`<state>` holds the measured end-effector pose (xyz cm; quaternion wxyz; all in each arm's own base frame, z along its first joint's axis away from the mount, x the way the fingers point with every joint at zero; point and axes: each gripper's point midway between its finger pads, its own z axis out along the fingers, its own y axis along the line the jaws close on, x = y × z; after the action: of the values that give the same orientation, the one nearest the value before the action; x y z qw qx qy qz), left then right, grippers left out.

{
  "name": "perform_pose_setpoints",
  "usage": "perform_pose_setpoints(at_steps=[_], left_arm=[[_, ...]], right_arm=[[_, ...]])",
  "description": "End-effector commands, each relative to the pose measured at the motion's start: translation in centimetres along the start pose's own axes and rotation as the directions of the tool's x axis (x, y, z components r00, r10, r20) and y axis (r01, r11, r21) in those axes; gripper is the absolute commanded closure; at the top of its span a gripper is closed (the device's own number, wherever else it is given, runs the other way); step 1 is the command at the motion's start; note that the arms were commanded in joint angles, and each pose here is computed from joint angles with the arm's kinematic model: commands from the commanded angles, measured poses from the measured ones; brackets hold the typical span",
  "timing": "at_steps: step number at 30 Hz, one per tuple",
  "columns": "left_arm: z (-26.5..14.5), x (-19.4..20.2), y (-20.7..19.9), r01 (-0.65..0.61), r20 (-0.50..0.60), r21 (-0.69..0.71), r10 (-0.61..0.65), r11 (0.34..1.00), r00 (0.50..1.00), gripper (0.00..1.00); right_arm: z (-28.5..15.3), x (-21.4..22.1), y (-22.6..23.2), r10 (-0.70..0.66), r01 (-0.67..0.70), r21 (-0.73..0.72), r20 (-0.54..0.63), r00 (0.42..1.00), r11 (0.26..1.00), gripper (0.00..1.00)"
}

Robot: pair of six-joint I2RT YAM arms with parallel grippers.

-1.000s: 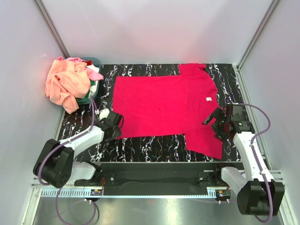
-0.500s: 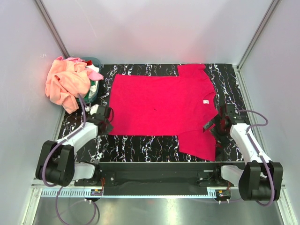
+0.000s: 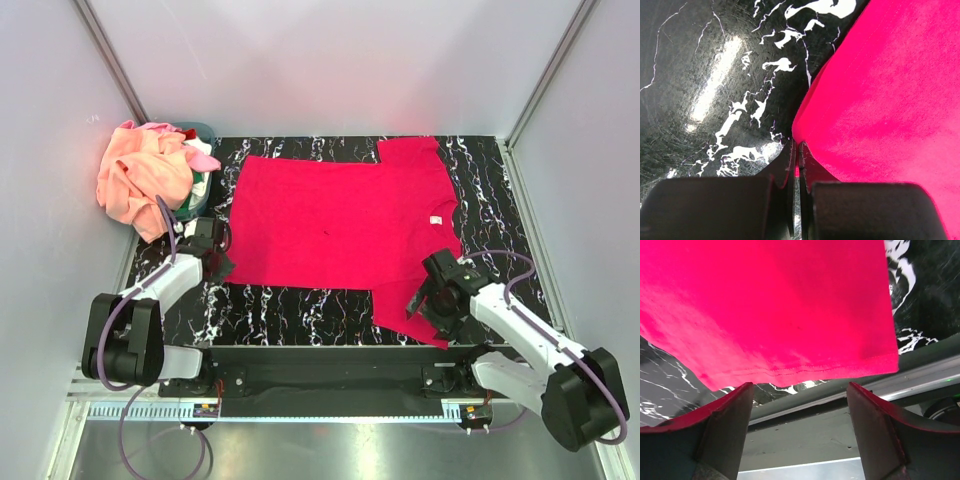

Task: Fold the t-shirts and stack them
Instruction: Flatten the tshirt out

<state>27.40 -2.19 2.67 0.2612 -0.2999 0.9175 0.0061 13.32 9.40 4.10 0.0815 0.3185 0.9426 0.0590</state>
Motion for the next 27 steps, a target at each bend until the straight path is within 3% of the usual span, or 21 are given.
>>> perform_pose_setpoints(at_steps=[1,6,17,23,27], left_arm=[[-0.2,-1.3,-0.8,0.0,0.039,0.037,-0.001,0.999,0.999,1.0],[-0.5,-1.2,-0.6,0.0,0.041,0.034,-0.001,0.999,0.999,1.0],[-0.9,-0.9,-0.5,0.007,0.038,0.047,-0.009,0.999,0.999,1.0],[-1.2,-0.8,-0.5,0.009,0.038,0.057,-0.012,0.998,0.999,1.0],[-1.6,-0.9,-0.5,0.011,0.044,0.061,-0.014,0.998,0.999,1.0]], right_arm=[[-0.3,0.3,0.2,0.002,-0.003,0.026,0.035,0.999,1.0,0.19],[1.6,1.0,0.7,-0.009,0.009,0.028,-0.005,1.0,1.0,0.28],[2.4,0.0,1.5,-0.069,0.068,0.06,0.017,0.997,0.996,0.64],[3.2,0.6,1.7,-0.18,0.181,0.137,-0.025,0.983,0.974,0.63],[3.3,0.7,2.1,-0.222,0.219,0.185,-0.006,0.975,0.958,0.73]])
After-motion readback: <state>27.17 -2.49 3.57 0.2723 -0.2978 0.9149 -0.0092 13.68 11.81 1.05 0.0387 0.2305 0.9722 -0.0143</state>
